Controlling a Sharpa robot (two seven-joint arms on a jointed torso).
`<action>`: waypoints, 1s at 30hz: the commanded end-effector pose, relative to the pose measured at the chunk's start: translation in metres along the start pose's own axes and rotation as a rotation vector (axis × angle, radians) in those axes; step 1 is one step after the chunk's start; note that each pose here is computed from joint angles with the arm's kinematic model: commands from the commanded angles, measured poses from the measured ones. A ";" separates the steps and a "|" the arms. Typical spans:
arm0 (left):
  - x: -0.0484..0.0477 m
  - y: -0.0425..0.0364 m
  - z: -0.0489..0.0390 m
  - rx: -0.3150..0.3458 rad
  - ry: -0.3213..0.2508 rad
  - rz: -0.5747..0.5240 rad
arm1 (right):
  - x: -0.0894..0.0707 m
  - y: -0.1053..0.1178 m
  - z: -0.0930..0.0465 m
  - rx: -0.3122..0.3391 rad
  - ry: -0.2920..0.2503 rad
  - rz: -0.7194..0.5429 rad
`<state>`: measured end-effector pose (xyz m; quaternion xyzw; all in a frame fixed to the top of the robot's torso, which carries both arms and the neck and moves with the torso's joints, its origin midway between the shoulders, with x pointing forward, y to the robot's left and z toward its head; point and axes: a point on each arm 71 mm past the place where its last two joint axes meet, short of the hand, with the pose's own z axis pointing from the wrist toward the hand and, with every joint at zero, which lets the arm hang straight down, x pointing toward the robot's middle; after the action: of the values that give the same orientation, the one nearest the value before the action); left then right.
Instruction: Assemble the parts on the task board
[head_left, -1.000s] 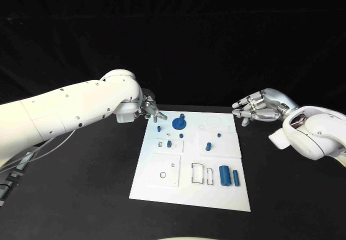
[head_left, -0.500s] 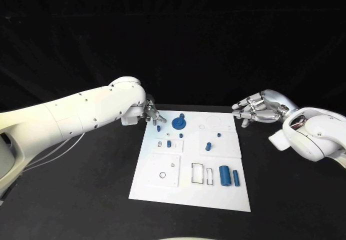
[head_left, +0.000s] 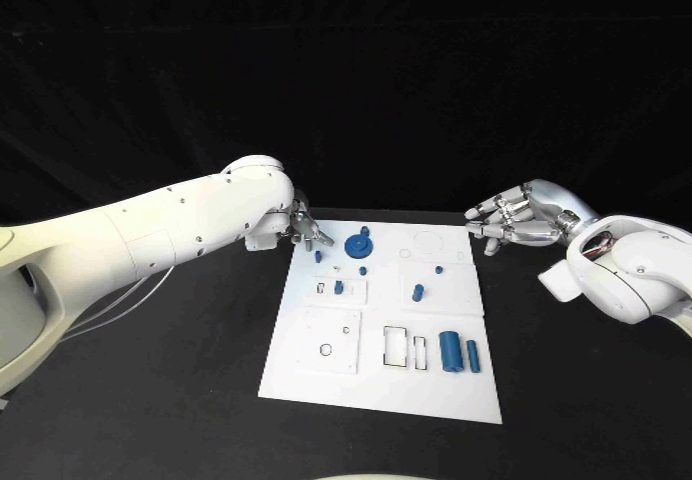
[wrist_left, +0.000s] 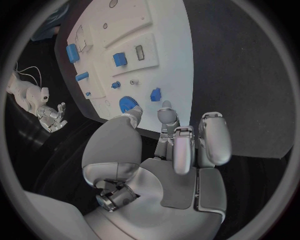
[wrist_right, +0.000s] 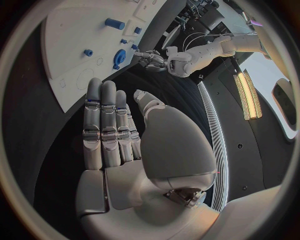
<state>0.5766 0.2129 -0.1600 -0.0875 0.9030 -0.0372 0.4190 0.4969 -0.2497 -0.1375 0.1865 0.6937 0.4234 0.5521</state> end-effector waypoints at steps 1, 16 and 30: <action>0.0031 -0.0011 0.0017 0.008 0.029 0.016 | 0.001 0.001 0.000 -0.005 0.010 -0.002; 0.0098 0.0000 0.0064 -0.001 0.068 0.022 | 0.002 0.001 0.000 -0.005 0.011 -0.002; 0.0110 -0.0024 0.0059 0.007 0.072 0.011 | 0.002 0.001 0.000 -0.005 0.012 -0.002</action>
<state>0.5754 0.2114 -0.1709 -0.0837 0.9148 -0.0352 0.3936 0.4965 -0.2486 -0.1375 0.1857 0.6940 0.4244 0.5512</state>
